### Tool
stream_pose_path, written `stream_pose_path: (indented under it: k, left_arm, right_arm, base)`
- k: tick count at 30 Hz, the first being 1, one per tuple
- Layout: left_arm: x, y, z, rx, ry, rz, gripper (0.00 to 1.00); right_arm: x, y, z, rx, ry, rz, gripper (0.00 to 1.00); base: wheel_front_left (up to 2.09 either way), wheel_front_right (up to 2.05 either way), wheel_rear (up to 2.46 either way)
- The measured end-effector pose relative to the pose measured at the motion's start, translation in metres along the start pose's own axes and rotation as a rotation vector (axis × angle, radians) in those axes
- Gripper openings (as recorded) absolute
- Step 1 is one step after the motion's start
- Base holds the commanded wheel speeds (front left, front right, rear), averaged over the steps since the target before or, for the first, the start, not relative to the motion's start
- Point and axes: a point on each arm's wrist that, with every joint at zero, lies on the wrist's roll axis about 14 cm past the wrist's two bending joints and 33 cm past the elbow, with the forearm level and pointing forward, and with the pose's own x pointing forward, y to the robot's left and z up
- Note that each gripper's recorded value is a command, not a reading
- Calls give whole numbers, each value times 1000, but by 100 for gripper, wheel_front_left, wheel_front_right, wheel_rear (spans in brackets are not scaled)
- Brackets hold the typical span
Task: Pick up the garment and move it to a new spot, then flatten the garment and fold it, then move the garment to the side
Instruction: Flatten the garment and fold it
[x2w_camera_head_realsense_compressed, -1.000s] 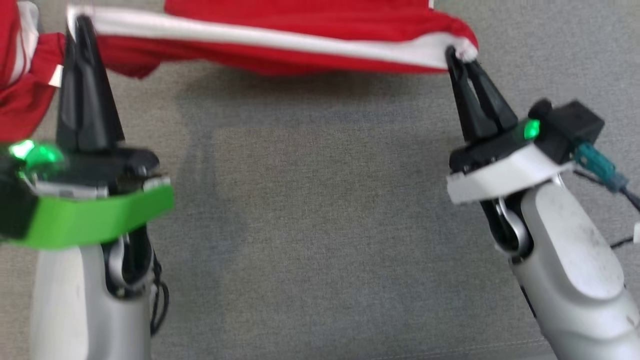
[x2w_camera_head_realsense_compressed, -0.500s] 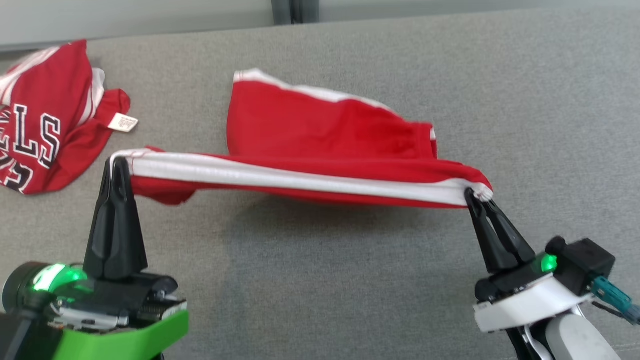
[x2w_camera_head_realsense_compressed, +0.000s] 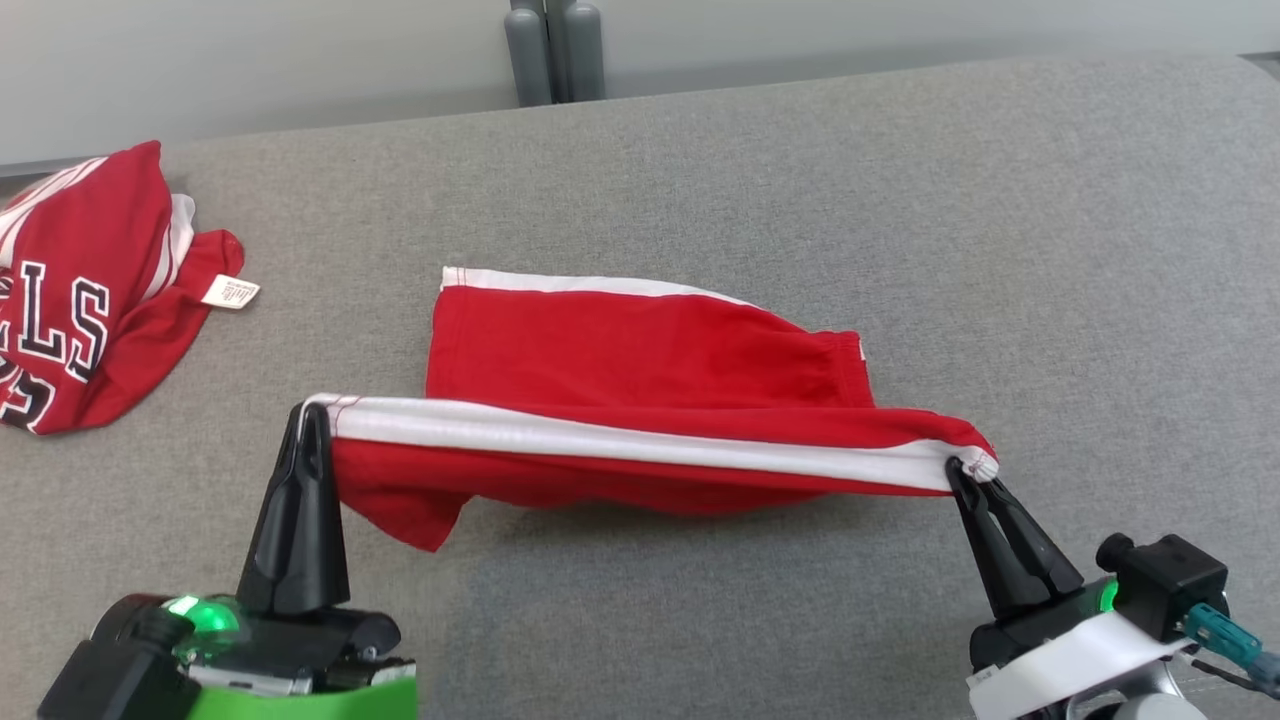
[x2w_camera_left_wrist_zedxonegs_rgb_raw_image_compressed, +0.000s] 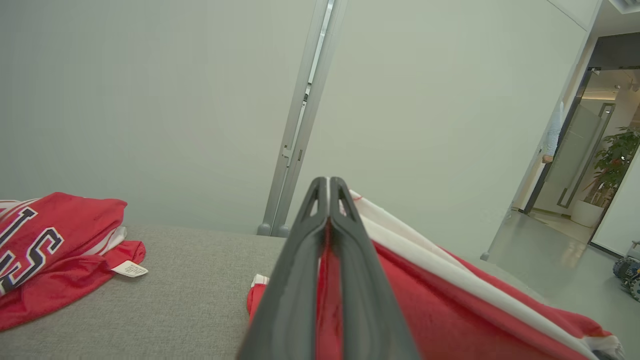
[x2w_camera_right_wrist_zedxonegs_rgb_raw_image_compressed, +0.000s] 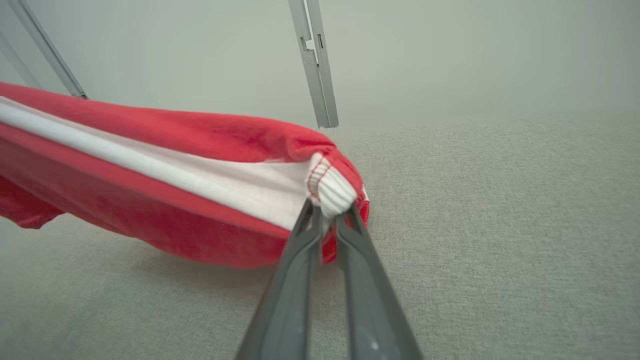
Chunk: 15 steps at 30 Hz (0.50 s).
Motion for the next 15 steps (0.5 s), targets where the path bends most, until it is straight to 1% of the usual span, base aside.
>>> stream_pose_path:
  k: [6,9,15]
  left_arm:
    - [19,3,-28,25,57,-18,0]
    - [37,4,-43,49,84,-47,0]
    - [72,18,-80,97,163,-79,0]
  right_arm:
    - [13,-8,-17,17,40,-24,0]
    - [25,-11,-23,34,48,-37,0]
    - [52,-20,-34,55,57,-70,0]
  base:
    - [0,0,0]
    - [0,0,0]
    - [0,0,0]
